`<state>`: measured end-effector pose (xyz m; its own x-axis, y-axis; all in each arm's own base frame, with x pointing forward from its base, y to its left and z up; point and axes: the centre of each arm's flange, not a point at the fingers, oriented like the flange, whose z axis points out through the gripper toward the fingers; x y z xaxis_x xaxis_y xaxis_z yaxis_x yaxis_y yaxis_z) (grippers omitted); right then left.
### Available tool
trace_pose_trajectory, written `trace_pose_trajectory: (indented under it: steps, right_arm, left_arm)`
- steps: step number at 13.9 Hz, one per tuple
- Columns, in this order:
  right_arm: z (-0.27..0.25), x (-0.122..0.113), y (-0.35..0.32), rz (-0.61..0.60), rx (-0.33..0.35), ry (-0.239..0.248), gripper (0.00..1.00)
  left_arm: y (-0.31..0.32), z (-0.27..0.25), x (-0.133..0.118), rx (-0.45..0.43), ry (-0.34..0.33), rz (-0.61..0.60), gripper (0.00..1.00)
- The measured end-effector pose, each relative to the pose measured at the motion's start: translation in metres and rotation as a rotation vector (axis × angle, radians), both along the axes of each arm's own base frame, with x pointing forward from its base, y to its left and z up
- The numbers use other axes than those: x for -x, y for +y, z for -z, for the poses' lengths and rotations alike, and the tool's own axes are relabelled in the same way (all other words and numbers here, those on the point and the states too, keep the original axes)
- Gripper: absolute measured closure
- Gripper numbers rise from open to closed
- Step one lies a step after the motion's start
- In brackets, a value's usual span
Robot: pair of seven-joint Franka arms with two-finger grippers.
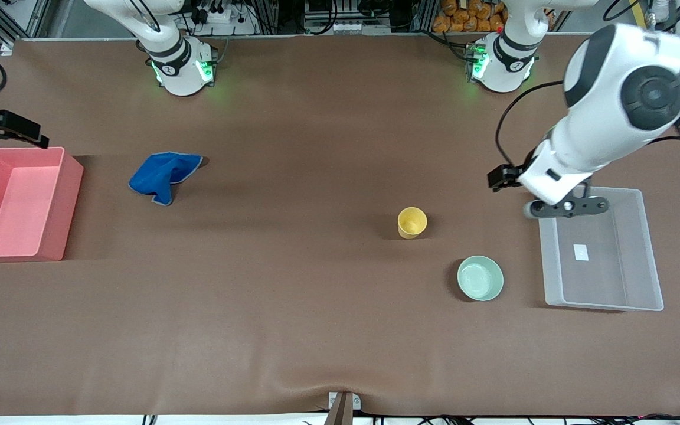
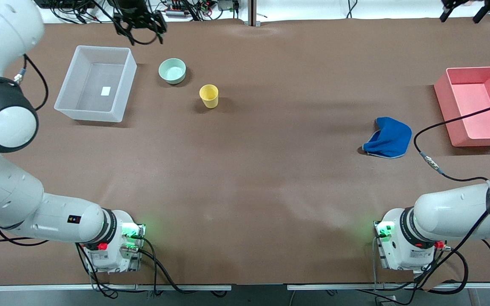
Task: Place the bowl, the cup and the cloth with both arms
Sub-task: 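Reach the right gripper to the blue cloth while the left gripper reaches the yellow cup, then grasp the blue cloth with the right gripper while the left gripper grasps the cup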
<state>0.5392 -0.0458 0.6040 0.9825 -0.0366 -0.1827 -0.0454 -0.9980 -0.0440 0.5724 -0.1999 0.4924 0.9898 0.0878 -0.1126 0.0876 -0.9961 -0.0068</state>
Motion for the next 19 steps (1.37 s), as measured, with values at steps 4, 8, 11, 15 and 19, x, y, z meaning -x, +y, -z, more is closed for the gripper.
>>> trace_pose_trajectory:
  steps: [4,8,11,15,19]
  right_arm:
    - [0.078,-0.007,0.0,0.001,-0.016,0.154,0.0]
    - [0.168,0.0,0.002,0.044,-0.049,0.248,0.0]
    - [0.215,0.013,0.003,0.088,-0.043,0.265,0.0]
    - [0.255,0.021,0.003,0.194,-0.012,0.274,0.0]
    - [0.295,0.024,0.004,0.239,-0.004,0.259,0.0]
  left_arm:
    - [-0.043,0.068,0.004,0.003,-0.003,-0.06,0.0]
    - [-0.054,0.129,0.009,0.029,-0.048,-0.105,0.0]
    - [-0.069,0.169,0.015,0.027,-0.031,-0.137,0.0]
    - [-0.089,0.219,0.019,0.031,-0.01,-0.152,0.17]
    - [-0.1,0.241,0.024,0.031,0.0,-0.171,0.3]
